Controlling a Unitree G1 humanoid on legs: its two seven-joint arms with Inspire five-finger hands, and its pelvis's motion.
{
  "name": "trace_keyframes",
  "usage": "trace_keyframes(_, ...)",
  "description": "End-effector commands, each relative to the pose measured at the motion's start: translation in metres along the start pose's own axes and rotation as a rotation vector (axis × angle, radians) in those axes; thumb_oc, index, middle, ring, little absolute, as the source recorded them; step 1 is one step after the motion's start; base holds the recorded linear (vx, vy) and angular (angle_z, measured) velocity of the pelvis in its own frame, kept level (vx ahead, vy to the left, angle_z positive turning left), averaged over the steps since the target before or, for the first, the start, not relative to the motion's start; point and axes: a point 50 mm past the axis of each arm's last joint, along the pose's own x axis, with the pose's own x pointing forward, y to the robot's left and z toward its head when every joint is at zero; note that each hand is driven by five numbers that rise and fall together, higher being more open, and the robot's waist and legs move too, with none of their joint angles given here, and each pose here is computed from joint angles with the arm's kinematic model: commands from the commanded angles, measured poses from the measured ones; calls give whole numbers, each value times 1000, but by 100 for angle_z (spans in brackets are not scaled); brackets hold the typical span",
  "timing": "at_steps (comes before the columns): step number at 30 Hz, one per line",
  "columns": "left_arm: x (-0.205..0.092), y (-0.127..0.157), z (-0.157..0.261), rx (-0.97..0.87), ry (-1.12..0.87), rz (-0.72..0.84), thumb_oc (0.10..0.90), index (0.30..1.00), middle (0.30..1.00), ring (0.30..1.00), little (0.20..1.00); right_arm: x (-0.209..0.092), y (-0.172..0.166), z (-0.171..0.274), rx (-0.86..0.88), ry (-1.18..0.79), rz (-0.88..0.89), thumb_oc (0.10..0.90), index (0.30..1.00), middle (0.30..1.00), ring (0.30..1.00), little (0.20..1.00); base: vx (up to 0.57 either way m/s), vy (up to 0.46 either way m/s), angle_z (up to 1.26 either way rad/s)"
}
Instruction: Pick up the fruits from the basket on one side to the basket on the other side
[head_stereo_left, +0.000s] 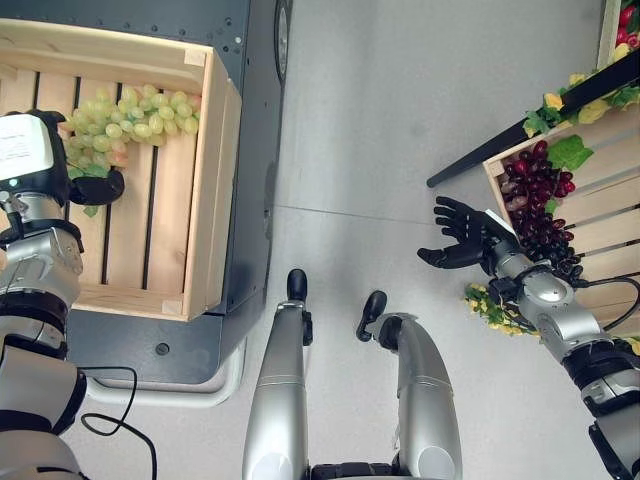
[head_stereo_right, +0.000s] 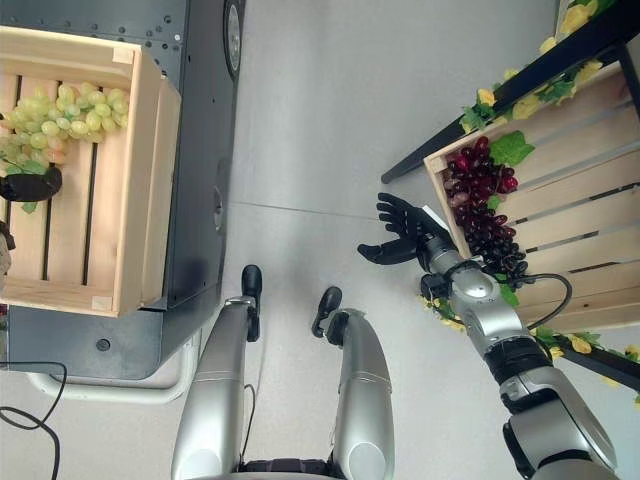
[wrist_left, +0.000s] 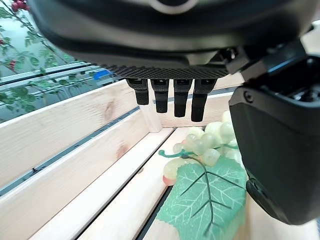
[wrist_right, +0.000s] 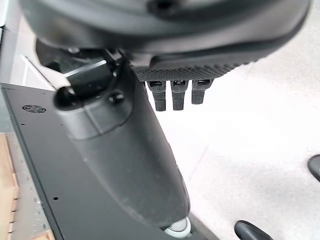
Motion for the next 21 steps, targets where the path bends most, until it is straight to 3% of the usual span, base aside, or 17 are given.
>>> trace_keyframes(1,19,52,-34,-35,205,286,800,900,900,900,900,-6,-10,26,8,-145,4,800,900,900,900,900,59,18,-2)
trace_keyframes(7,25,55,-20,-90,111,228,800,900,900,900,900,-4,-8,26,16,-156,9,800,900,900,900,900,11,0,1)
trace_keyframes(16,26,35,9,-125,-57,-103,800,900,900,900,900,-6,-10,28,6,-169,4,800,900,900,900,900,7,1,0)
trace_keyframes(21,22,25,23,-247,-150,-261,800,900,900,900,900,-6,-12,29,8,-173,-4,800,900,900,900,900,0,0,0)
